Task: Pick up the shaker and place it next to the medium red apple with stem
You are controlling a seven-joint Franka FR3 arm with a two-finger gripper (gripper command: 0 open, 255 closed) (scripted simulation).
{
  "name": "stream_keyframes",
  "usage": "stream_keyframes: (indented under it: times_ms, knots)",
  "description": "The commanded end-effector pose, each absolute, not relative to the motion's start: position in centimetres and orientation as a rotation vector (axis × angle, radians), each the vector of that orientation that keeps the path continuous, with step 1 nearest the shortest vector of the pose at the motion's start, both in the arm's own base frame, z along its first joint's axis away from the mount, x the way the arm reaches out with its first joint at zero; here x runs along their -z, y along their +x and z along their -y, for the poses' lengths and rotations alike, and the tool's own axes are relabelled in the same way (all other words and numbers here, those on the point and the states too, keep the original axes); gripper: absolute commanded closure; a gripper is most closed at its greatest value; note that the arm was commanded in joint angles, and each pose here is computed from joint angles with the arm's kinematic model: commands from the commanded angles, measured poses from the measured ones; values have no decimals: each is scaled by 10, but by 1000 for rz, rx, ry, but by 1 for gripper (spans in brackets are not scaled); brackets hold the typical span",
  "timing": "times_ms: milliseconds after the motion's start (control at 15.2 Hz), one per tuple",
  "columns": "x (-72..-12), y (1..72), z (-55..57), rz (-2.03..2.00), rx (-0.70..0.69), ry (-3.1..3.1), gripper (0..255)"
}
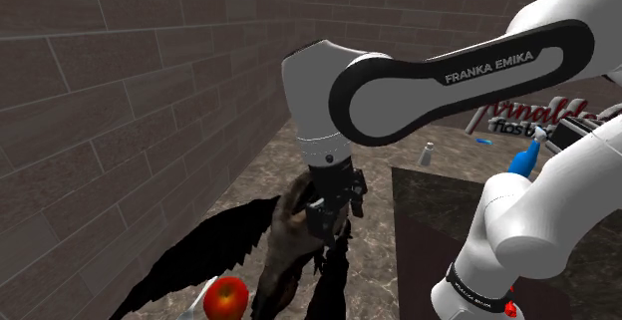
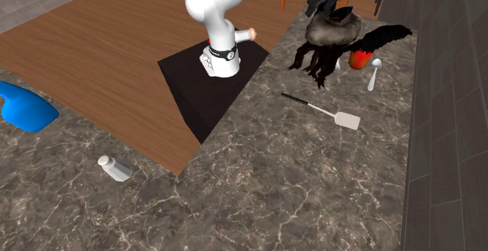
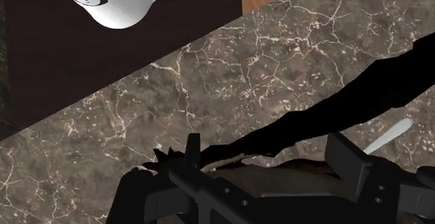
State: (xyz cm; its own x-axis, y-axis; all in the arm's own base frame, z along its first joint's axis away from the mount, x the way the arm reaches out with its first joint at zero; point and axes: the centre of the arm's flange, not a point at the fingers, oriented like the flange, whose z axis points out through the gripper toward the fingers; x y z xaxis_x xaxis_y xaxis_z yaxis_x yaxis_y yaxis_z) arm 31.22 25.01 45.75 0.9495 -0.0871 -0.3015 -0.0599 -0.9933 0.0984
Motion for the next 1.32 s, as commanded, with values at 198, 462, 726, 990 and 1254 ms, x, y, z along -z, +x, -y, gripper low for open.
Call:
stream_keyframes:
  times_ms: [198, 462, 726, 990, 1254]
  knots:
    - [-401, 285, -230, 203, 664, 2959, 0]
    - [-368, 264, -219, 261, 786, 2921, 0]
    - [-385, 182, -231, 19, 1192, 2663, 0]
    - [-368, 121, -254, -300, 1013, 2715, 0]
    - [-347, 59, -264, -615, 820, 2726, 0]
